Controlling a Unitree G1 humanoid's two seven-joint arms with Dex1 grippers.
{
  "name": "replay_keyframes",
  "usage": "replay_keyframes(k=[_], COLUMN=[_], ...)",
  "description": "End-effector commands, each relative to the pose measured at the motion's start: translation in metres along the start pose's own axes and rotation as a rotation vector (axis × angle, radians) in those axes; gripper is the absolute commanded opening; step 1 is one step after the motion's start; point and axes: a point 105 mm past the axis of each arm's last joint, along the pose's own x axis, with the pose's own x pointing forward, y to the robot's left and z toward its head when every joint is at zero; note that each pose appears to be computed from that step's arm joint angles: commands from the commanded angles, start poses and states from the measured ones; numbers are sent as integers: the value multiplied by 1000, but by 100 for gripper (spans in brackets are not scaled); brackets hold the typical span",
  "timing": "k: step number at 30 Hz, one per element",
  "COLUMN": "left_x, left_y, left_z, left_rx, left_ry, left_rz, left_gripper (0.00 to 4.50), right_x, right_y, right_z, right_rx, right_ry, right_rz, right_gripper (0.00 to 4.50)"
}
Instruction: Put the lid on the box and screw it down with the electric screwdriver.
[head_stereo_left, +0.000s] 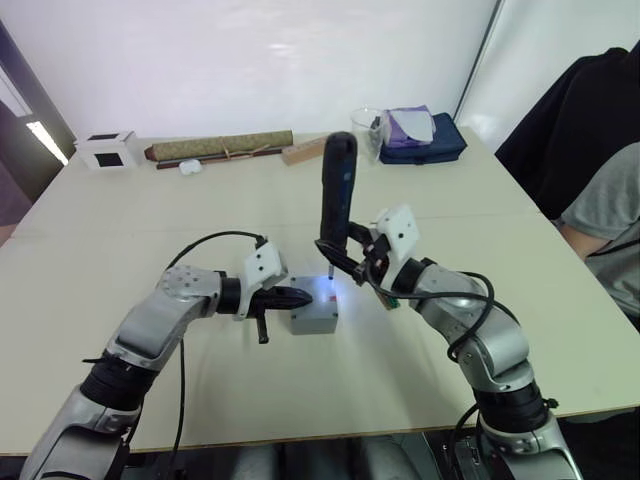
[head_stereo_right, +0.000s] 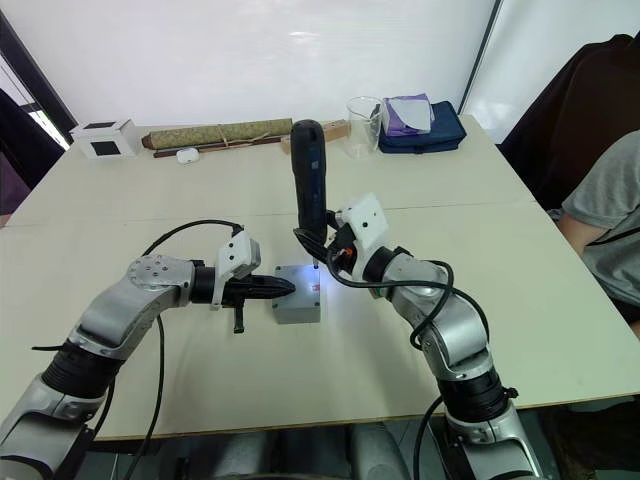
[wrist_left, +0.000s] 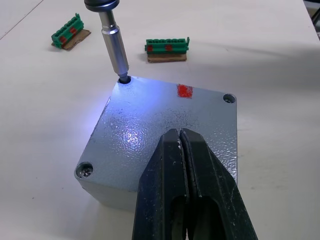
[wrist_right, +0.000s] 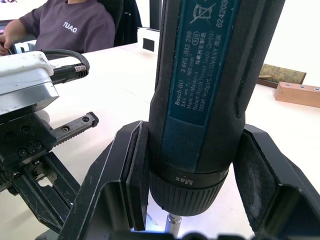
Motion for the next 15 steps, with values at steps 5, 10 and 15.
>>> replay_keyframes(k=[5,10,15], left_x=[2,3,-5], left_y=[-5,1,7], left_z=[-13,-3,8], left_rx=[-61,-93,-110], left_ry=[29,-68,-151], left_rz=[-11,27,48], left_gripper=[0,0,0], right_x=[-4,-14,-23], right_y=[-12,-16,-41], right_z=[27,95,152], right_rx=[-29,-82,29], right_ry=[9,-123,-245], right_rz=[20,86,33], right_gripper=[207,207,207])
